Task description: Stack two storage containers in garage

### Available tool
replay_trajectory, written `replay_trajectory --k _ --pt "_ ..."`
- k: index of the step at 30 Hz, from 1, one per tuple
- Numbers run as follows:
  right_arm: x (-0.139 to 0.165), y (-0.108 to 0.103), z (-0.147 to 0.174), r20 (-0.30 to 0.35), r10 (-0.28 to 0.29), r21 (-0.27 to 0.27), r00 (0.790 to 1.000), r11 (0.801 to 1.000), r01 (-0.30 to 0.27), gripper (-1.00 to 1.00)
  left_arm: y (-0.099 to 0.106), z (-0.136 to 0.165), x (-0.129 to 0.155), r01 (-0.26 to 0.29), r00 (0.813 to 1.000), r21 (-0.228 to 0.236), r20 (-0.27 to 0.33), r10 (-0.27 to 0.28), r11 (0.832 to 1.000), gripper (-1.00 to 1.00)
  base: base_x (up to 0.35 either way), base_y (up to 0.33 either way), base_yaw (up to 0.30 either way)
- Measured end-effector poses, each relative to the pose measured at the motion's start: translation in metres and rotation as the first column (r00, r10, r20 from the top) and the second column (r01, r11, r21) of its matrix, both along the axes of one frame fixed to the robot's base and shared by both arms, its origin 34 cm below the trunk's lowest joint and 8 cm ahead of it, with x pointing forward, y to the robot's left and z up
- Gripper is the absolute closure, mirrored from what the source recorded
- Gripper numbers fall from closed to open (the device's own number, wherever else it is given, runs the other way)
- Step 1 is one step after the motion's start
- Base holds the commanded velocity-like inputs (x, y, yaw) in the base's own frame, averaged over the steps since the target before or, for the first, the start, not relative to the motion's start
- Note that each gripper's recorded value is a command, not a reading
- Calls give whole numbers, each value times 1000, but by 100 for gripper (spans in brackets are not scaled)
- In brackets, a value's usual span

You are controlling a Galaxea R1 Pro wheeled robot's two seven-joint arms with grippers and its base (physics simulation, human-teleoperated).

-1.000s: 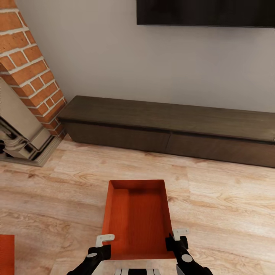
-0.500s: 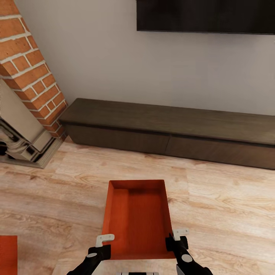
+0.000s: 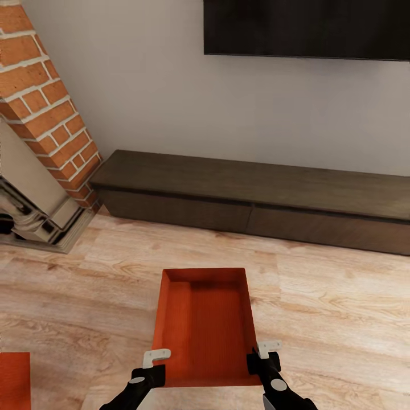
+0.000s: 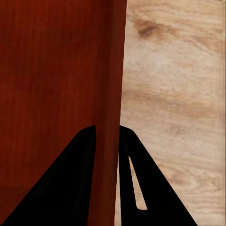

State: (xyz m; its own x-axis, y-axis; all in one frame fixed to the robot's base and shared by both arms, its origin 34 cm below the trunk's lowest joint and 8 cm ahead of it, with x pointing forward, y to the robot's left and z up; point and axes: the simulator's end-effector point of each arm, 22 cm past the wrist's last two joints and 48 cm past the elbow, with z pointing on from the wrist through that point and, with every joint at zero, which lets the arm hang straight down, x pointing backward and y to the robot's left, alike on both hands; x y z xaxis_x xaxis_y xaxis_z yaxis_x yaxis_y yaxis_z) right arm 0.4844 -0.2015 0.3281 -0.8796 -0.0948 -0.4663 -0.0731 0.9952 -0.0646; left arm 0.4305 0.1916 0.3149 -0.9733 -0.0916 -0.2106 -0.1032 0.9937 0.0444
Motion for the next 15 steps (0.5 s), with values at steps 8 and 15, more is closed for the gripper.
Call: replay_trajectory --k 8,15 --pt "2 0 15 0 1 0 1000 1000 -1 100 0 15 2 0 1000 0 0 0 1000 100 0 0 0" --pt "4 0 29 1 -1 1 1000 1000 1 100 0 29 4 1 1000 0 1 -1 1000 100 0 0 0"
